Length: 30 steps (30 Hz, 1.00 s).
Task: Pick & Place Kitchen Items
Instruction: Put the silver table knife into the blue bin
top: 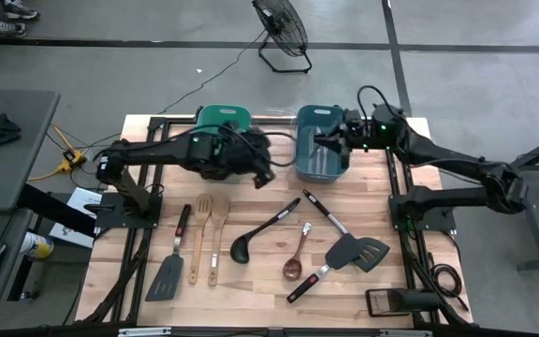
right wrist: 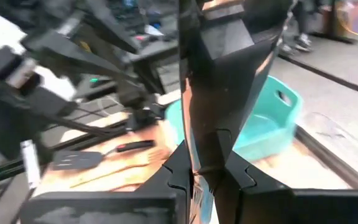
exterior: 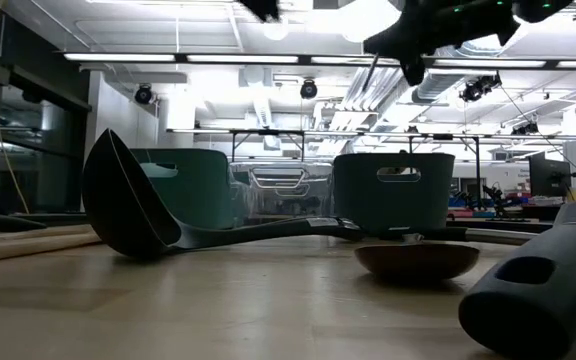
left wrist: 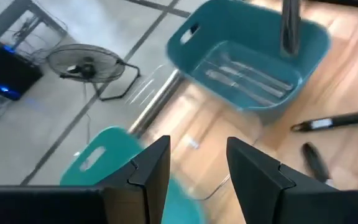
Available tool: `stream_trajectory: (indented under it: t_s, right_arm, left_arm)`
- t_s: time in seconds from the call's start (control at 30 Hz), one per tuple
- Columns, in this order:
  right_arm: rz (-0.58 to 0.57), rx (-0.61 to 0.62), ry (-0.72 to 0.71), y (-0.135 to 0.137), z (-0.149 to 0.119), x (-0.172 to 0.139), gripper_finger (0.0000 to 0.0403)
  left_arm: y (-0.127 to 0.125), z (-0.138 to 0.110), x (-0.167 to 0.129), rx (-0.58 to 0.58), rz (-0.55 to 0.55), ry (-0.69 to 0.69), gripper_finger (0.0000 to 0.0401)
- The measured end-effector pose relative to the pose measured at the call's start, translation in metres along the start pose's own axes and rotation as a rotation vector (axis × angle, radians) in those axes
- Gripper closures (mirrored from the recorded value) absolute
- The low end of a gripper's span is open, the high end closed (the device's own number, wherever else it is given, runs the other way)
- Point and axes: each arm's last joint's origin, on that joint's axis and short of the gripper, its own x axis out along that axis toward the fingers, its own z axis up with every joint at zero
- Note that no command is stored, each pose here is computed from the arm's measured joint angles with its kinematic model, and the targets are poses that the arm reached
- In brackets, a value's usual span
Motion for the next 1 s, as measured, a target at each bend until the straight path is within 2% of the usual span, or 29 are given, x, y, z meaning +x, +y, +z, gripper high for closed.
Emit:
stream_trajectory:
  t_s: [0.1, 0.2, 0.33, 0.63, 0.83, 1.0]
  right_arm:
    - [-0.109, 0.031, 0.043, -0.010, 0.003, 0.013, 0.0374]
    - [-0.274, 0.100, 0.091, -0.026, 0.005, 0.021, 0.0374]
    - [-0.403, 0.205, 0.191, -0.049, 0.001, 0.028, 0.0374]
    - [-0.546, 0.443, 0.435, -0.083, -0.039, 0.041, 0.0374]
    - [-0.595, 0.566, 0.483, -0.089, -0.052, 0.047, 0.0374]
    - [-0.642, 0.640, 0.468, -0.090, -0.054, 0.047, 0.0374]
  left_arm:
    - [0.018, 0.002, -0.009, 0.002, 0.027, -0.015, 0.0246]
    - [0.035, 0.003, -0.013, 0.038, 0.044, -0.025, 0.0246]
    - [0.057, 0.005, -0.013, 0.091, 0.083, -0.016, 0.0246]
    - [0.101, 0.006, 0.007, 0.162, 0.105, 0.082, 0.0247]
    - [0.123, 0.006, 0.019, 0.196, 0.123, 0.127, 0.0247]
    - [0.137, 0.006, 0.027, 0.204, 0.101, 0.152, 0.0247]
